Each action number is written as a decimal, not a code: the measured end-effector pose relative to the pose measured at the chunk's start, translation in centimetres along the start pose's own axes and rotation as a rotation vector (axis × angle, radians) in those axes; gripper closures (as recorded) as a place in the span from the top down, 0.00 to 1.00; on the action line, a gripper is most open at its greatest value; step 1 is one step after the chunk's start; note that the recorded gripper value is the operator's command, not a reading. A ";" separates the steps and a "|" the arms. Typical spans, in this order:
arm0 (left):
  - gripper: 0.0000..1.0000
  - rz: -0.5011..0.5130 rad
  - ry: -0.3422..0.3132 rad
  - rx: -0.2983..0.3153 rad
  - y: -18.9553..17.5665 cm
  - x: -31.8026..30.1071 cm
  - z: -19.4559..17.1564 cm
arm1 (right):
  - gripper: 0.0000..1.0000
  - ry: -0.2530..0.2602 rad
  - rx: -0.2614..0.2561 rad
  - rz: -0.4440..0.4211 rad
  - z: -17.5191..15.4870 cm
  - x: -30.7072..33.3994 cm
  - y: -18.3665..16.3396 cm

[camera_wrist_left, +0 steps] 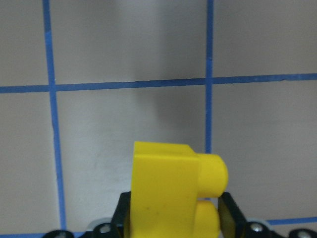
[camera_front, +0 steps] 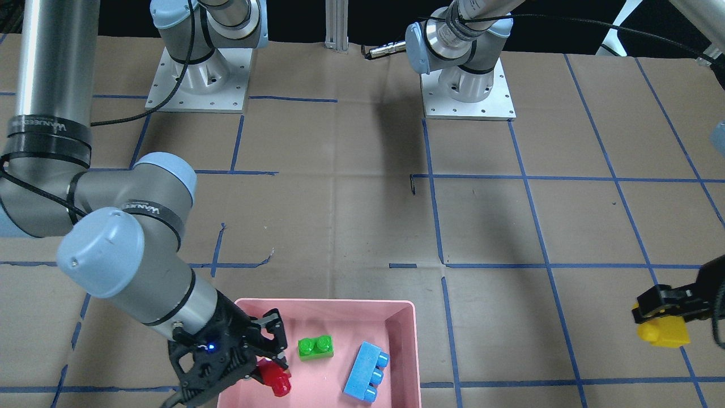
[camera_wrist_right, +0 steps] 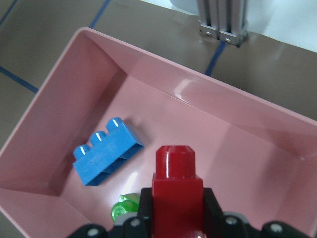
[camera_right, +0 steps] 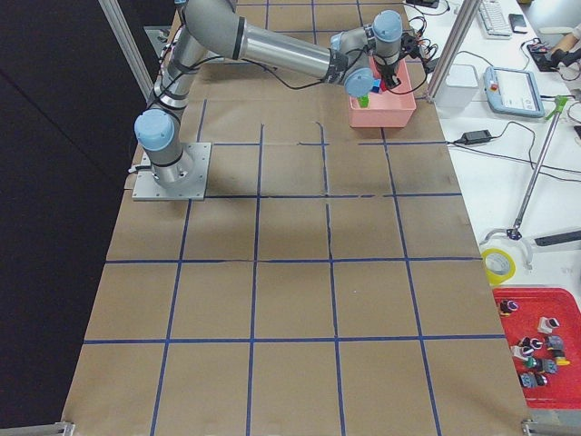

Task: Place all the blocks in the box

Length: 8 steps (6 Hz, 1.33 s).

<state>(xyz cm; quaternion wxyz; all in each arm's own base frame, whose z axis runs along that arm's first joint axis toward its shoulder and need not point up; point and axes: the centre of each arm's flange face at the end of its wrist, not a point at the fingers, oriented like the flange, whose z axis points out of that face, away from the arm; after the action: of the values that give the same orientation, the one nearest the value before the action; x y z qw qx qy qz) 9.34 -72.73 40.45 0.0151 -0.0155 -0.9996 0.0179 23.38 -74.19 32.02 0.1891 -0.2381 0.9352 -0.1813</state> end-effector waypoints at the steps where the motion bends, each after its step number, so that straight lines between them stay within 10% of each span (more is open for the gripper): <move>1: 0.20 -0.044 0.020 0.006 -0.8 5.9 0.0 | 0.99 -0.032 0.003 0.020 1.5 -1.2 -0.9; 6: 0.20 -0.207 0.091 0.023 -3.5 25.3 7.3 | 1.00 0.014 -0.023 0.105 -1.8 -1.1 -0.7; 8: 0.20 -0.259 0.101 0.046 -3.8 33.9 11.0 | 1.00 0.108 -0.291 0.260 -10.2 0.9 4.0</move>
<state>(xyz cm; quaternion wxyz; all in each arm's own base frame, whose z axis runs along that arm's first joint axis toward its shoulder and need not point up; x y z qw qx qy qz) -24.95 -75.83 30.58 0.0681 0.1133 -0.9905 0.0378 16.66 -68.84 38.84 0.1239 -0.1302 0.9832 -0.0306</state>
